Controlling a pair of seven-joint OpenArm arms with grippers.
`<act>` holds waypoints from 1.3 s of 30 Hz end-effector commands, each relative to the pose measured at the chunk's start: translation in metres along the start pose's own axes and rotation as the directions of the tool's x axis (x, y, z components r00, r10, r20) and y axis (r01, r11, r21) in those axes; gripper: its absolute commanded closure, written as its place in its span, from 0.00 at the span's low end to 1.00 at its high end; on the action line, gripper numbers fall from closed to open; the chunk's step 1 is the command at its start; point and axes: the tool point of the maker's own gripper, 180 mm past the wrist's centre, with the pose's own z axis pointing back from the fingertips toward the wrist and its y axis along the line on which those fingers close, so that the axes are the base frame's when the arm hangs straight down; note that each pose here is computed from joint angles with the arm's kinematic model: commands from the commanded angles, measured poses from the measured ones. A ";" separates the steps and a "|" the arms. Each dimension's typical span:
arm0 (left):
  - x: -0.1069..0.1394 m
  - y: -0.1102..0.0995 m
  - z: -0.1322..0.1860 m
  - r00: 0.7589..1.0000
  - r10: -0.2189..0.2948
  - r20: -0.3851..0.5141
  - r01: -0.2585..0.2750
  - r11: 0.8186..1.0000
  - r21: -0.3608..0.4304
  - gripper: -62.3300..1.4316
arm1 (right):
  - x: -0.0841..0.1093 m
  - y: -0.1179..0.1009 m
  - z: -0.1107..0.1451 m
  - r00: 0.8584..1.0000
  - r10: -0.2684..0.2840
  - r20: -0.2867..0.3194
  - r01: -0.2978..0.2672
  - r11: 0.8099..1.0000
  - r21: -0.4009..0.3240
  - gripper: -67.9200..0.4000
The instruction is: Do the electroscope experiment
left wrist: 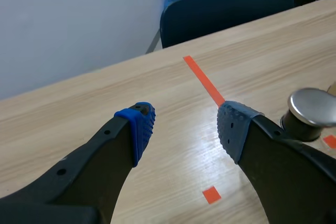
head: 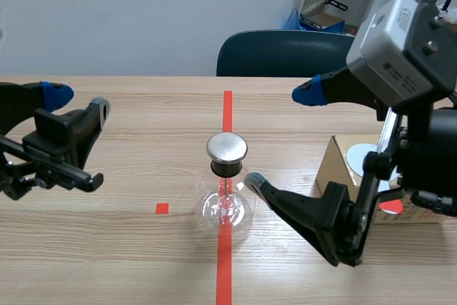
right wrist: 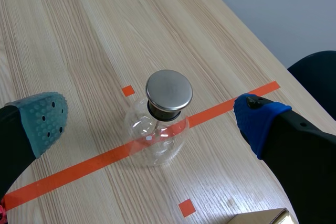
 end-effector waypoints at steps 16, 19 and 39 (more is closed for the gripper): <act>-0.009 -0.020 0.034 0.999 0.019 0.027 -0.017 0.998 -0.066 0.50 | 0.008 -0.002 0.001 1.000 0.004 0.029 -0.004 1.000 -0.007 0.00; -0.010 -0.020 0.034 1.000 0.019 0.021 -0.018 0.998 -0.065 0.50 | 0.008 -0.002 0.001 1.000 0.004 0.028 -0.004 1.000 -0.007 0.00; -0.020 -0.020 0.034 0.999 0.015 -0.033 -0.018 0.998 -0.065 0.50 | 0.008 -0.002 0.001 1.000 0.004 0.028 -0.004 1.000 -0.007 0.00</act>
